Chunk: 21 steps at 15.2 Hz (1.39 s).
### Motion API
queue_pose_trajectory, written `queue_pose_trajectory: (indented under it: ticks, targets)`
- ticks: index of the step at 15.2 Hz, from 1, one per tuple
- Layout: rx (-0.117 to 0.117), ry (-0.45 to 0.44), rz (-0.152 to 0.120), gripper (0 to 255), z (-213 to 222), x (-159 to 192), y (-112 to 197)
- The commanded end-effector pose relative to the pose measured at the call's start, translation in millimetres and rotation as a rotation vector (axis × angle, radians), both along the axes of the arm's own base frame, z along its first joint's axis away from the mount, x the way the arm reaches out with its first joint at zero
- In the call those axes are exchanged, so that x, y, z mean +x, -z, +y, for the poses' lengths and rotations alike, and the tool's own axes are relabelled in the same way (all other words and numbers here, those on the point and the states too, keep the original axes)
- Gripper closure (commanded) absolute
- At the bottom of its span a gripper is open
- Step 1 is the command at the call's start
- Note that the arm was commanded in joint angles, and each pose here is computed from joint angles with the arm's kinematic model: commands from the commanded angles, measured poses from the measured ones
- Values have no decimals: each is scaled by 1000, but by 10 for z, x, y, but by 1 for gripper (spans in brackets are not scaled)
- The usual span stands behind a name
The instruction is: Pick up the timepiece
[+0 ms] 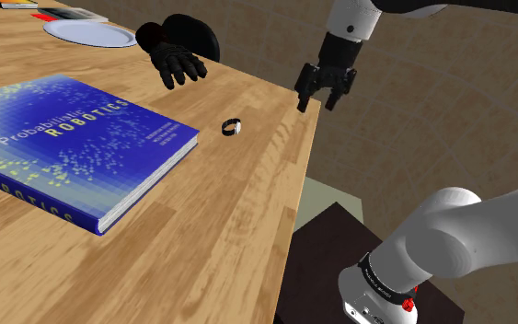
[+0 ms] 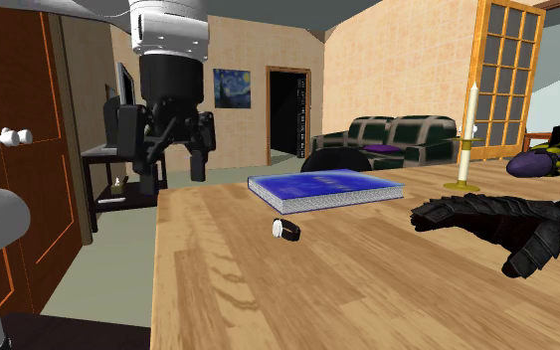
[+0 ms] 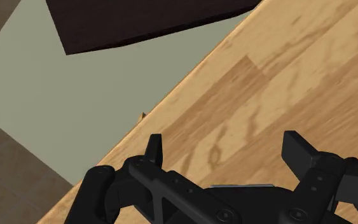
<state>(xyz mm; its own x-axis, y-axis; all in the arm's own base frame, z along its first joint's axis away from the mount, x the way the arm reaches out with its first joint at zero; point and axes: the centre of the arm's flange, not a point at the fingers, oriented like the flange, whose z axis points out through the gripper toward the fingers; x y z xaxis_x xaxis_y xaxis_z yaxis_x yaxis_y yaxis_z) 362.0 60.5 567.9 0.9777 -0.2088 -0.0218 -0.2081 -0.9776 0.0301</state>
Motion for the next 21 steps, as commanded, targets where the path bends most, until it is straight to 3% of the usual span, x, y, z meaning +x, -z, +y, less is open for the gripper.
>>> queue_pose_trajectory:
  ticks: [1,13,21]
  targets:
    - [10,51,-9,0,140,145,76]
    - [65,325,-55,0,917,1293,514]
    - [65,325,-55,0,916,1293,914]
